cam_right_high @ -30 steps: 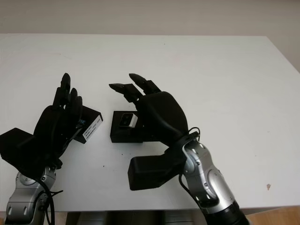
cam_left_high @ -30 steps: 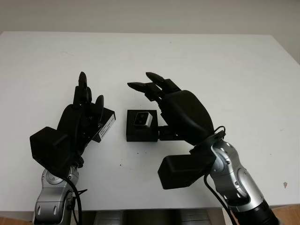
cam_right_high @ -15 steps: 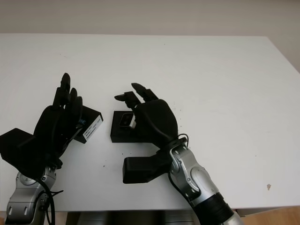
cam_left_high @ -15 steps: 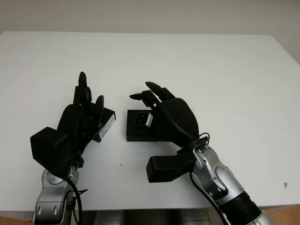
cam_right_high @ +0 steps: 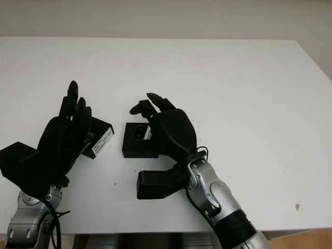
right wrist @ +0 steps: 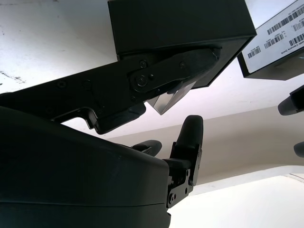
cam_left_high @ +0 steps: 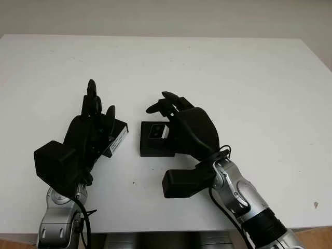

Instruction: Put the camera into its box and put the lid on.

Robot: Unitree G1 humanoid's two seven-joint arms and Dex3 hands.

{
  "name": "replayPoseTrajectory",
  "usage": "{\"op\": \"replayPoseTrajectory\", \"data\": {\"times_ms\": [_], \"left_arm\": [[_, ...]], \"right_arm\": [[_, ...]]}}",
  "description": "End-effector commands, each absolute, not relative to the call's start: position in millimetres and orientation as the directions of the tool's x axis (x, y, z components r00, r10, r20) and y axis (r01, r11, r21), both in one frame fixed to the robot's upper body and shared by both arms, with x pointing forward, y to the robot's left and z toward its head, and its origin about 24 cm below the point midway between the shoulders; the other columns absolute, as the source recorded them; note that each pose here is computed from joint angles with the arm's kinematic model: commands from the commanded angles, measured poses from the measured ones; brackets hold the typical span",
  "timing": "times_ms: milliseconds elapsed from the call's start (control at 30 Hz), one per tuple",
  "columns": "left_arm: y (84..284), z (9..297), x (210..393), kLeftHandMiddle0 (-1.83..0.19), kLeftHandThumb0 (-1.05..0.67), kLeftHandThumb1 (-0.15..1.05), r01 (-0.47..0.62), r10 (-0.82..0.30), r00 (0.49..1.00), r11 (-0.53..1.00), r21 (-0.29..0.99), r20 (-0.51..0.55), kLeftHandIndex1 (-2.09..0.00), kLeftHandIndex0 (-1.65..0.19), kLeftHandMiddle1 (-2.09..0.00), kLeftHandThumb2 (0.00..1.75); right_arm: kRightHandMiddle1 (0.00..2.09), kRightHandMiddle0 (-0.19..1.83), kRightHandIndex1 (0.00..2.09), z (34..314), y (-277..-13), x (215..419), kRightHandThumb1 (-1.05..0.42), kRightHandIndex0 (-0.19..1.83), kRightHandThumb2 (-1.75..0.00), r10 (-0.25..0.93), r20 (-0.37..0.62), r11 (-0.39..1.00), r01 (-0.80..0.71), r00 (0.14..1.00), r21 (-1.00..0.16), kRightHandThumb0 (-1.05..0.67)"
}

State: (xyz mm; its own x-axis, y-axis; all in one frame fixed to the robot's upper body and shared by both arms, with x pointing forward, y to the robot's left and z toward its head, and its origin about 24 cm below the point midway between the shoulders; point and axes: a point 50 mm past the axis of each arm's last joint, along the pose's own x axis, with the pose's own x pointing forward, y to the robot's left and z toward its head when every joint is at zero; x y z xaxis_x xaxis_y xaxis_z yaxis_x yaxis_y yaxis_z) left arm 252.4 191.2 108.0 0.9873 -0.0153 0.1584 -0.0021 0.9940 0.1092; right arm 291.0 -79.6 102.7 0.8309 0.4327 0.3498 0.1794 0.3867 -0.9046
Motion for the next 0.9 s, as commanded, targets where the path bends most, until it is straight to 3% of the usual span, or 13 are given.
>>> {"op": "replayPoseTrajectory", "data": {"times_ms": [0, 233, 567, 867], "left_arm": [[191.1, 110, 251.9, 0.19, -0.72, 1.05, -0.001, -0.017, 0.985, 0.995, 0.103, 0.169, 0.00, 0.19, 0.00, 0.57], [191.0, 110, 251.5, 0.19, -0.73, 1.05, -0.004, -0.014, 0.985, 0.994, 0.108, 0.171, 0.00, 0.19, 0.00, 0.57], [191.5, 109, 250.2, 0.19, -0.72, 1.05, 0.000, -0.018, 0.985, 0.995, 0.103, 0.173, 0.00, 0.19, 0.00, 0.56], [191.4, 109, 249.3, 0.19, -0.73, 1.05, -0.002, -0.016, 0.986, 0.994, 0.110, 0.165, 0.00, 0.19, 0.00, 0.57]], "right_arm": [[1.14, 0.13, 0.25, 109, -82, 290, -1.01, 0.29, -0.06, 0.434, 0.376, 0.391, 0.205, 0.819, -0.897, -0.63], [1.07, 0.13, 0.26, 113, -87, 285, -0.99, 0.28, -0.05, 0.445, 0.348, 0.349, 0.198, 0.825, -0.916, -0.63], [0.72, 0.21, 0.21, 116, -92, 283, -0.98, 0.29, -0.05, 0.453, 0.266, 0.245, 0.168, 0.851, -0.955, -0.67], [0.65, 0.24, 0.20, 114, -92, 284, -0.98, 0.31, -0.05, 0.452, 0.241, 0.204, 0.163, 0.859, -0.965, -0.66]]}}
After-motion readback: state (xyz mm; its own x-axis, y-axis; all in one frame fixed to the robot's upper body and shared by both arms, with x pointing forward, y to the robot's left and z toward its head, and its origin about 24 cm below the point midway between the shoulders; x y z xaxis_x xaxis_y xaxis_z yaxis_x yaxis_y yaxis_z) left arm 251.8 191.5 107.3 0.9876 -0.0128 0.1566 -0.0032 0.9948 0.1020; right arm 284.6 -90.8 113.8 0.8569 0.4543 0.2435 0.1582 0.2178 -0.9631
